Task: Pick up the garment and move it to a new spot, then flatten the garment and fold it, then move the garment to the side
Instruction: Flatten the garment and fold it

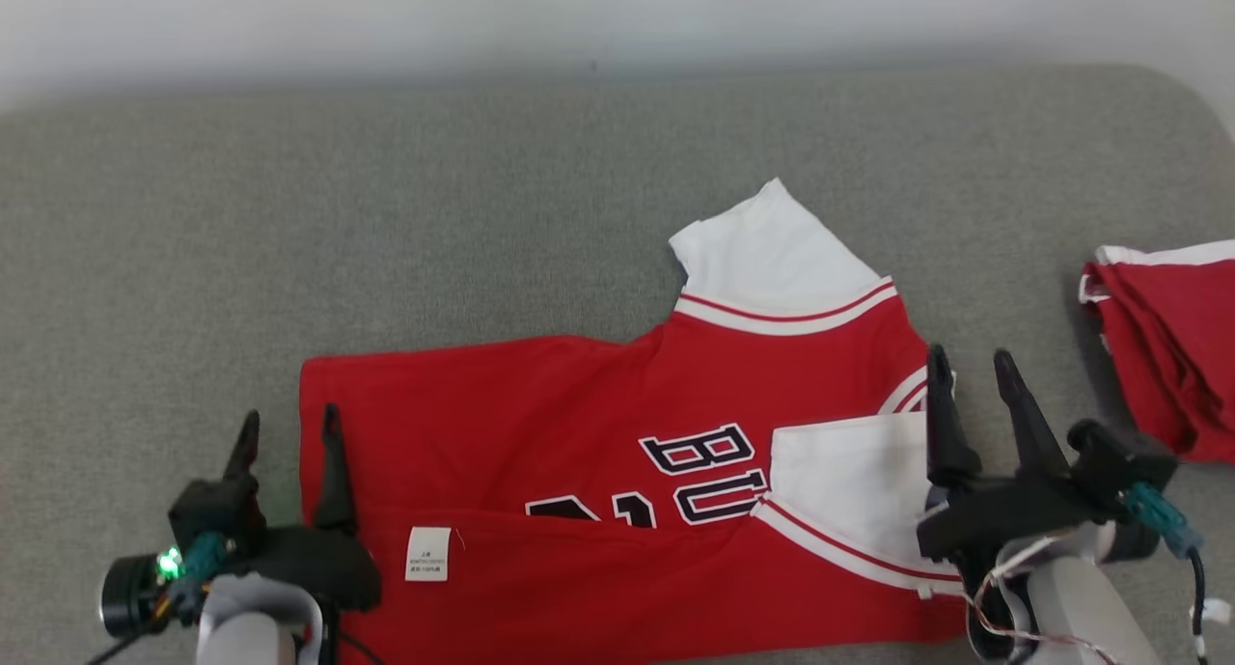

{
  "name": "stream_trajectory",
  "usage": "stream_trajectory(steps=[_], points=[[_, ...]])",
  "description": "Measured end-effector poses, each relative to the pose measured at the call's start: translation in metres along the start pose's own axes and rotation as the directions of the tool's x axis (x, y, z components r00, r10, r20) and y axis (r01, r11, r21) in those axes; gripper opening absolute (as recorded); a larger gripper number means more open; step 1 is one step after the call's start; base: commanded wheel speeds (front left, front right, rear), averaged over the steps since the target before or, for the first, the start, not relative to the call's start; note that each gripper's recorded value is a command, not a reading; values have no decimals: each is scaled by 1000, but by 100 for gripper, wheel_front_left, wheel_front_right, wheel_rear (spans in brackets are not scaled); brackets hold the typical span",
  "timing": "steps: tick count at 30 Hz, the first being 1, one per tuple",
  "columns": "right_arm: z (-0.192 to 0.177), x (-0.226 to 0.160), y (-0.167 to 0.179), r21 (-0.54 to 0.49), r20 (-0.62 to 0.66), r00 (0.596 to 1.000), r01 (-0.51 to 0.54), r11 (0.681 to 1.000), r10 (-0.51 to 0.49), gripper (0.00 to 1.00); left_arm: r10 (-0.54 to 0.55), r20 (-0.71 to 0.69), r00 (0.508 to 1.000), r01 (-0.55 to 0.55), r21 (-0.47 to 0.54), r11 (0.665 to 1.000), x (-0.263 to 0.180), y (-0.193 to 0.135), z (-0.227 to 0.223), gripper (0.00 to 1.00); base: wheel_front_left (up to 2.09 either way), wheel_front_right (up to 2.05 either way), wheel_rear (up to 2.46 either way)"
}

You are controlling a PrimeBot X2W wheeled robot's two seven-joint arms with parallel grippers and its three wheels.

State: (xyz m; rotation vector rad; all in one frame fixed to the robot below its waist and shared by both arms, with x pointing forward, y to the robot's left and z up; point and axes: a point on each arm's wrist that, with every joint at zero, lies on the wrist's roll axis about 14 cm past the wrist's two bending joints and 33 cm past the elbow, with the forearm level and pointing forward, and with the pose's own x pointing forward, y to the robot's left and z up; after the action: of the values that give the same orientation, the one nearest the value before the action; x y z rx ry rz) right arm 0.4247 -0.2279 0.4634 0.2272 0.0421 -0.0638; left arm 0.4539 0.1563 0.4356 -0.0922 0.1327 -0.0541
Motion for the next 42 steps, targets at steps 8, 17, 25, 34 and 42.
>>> stream_trajectory(steps=[8, 17, 25, 34, 42], points=[[-7, 28, 21, 21, -2, 998, -59, 998, 59, 100, 30, -98, 995, -28, 20, 999, 37, 12, -27, 100, 0, 0, 0], [0, 38, 21, 10, 18, 997, -74, 997, 74, 100, 13, -152, 988, -10, 23, 1000, 55, 17, -36, 82, 0, 0, 0], [6, 46, 31, -5, 30, 994, -107, 994, 107, 100, -32, -187, 982, 38, 29, 999, 58, 6, -40, 71, 0, 0, 0], [1, 47, 40, -8, 13, 991, -132, 991, 132, 100, -63, -225, 972, 73, 35, 997, 58, -3, -45, 47, 0, 0, 0], [4, 63, 42, -47, 8, 987, -159, 986, 159, 100, -83, -229, 970, 97, 52, 994, 63, -7, -45, 0, 0, 0, 0]])
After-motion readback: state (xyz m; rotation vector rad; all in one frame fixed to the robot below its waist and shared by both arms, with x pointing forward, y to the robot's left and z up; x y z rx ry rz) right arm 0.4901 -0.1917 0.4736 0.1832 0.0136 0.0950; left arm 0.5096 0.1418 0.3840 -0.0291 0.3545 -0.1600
